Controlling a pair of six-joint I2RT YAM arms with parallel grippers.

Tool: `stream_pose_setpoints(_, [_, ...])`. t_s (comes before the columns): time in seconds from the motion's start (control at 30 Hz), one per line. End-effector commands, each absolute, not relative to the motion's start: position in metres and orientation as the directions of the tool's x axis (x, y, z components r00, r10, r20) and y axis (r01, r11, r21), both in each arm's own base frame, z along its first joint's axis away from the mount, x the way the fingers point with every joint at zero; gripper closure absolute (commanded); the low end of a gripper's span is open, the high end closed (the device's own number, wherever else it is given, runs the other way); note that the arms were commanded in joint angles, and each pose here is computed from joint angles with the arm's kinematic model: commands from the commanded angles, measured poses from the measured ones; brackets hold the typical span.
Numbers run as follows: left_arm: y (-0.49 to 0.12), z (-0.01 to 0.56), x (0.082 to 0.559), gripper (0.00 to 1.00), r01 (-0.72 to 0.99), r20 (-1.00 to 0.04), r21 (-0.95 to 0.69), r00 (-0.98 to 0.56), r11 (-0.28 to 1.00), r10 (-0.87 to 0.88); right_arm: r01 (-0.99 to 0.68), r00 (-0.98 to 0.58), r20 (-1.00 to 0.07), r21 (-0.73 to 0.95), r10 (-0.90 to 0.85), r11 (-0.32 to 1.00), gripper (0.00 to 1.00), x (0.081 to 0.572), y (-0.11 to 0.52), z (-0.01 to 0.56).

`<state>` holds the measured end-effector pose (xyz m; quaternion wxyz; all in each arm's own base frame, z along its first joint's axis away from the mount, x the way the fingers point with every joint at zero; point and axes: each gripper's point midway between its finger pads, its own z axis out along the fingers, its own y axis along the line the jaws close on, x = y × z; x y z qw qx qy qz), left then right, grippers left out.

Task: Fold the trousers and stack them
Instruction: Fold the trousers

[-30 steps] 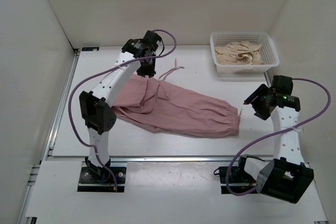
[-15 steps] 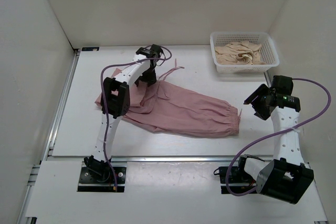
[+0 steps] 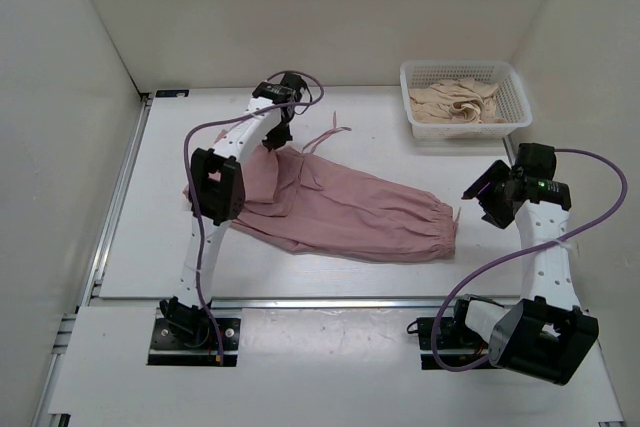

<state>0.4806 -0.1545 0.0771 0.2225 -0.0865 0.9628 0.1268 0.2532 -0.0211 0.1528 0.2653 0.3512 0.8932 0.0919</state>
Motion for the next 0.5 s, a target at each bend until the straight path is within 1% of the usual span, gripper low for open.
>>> stream_pose_setpoints(0.0, [-0.156, 0.150, 0.483, 0.90, -0.227, -0.554, 0.109, -0.822, 0.968, -0.130, 0.547, -0.625, -0.423, 0.362, 0.656, 0.755, 0.30, 0.257, -0.018, 0.156])
stream_pose_setpoints(0.03, [-0.159, 0.163, 0.485, 0.90, -0.210, -0.578, 0.081, -0.806, 0.974, -0.126, 0.544, -0.621, -0.430, 0.365, 0.655, 0.756, 0.30, 0.256, -0.018, 0.158])
stream_pose_setpoints(0.1, [-0.174, 0.189, 0.473, 0.90, -0.120, -0.593, 0.036, -0.802, 0.992, -0.075, 0.544, -0.621, -0.430, 0.365, 0.655, 0.756, 0.30, 0.256, -0.018, 0.158])
stream_pose_setpoints(0.23, [-0.199, 0.189, 0.457, 0.90, 0.023, -0.544, -0.044, -0.839, 0.999, -0.005, 0.540, -0.617, -0.437, 0.369, 0.654, 0.756, 0.30, 0.258, -0.019, 0.159])
stream_pose_setpoints(0.3, [-0.219, 0.164, 0.445, 0.90, 0.105, -0.471, -0.067, -0.880, 0.992, 0.061, 0.536, -0.620, -0.434, 0.375, 0.654, 0.756, 0.30, 0.259, -0.017, 0.159])
stream_pose_setpoints(0.47, [-0.244, 0.126, 0.434, 0.90, 0.166, -0.385, -0.079, -0.915, 0.983, 0.124, 0.540, -0.617, -0.437, 0.369, 0.654, 0.756, 0.30, 0.258, -0.019, 0.159])
